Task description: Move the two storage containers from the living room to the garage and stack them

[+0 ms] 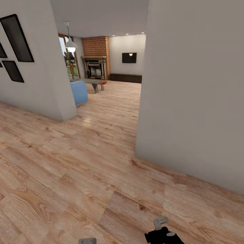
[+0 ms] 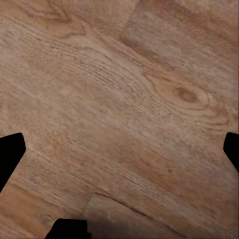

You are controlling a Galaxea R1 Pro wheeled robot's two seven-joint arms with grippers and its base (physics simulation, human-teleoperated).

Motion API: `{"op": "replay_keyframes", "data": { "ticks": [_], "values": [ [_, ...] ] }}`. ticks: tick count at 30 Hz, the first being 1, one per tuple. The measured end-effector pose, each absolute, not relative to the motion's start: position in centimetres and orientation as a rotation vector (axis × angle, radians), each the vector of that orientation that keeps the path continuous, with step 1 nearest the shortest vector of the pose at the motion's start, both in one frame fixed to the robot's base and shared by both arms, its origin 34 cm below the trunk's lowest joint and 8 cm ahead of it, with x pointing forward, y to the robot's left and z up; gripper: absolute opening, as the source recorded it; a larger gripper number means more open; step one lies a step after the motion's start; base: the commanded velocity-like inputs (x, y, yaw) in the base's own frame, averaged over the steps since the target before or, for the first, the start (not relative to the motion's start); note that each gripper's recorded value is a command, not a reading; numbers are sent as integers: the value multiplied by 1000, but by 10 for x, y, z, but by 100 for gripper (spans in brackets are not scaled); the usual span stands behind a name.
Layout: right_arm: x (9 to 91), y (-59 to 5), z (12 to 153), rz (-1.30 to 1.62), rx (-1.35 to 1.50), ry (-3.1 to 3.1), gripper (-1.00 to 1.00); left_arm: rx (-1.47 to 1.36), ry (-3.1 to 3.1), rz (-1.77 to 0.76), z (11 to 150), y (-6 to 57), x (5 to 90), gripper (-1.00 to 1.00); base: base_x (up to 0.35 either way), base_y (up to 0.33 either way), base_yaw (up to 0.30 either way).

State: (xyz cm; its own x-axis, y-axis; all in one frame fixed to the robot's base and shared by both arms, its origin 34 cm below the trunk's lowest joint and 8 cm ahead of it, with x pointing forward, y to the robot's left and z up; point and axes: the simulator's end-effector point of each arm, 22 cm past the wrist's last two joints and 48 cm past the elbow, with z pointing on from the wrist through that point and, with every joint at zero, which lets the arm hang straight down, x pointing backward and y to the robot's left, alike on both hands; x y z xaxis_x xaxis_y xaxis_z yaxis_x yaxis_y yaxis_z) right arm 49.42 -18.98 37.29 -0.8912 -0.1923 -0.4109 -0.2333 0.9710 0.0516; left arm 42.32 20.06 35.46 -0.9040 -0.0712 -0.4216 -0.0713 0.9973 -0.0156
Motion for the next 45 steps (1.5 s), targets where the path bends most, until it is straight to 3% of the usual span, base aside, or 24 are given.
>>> {"op": "replay_keyframes", "data": {
  "ticks": [21,45],
  "values": [
    [485,-191,368,137,-307,2730,100,-102,2704,-1,355,200,423,100,325,101,145],
    [484,-191,367,138,-307,2731,100,-102,2705,-1,354,200,423,100,326,80,19]
  ]
}}
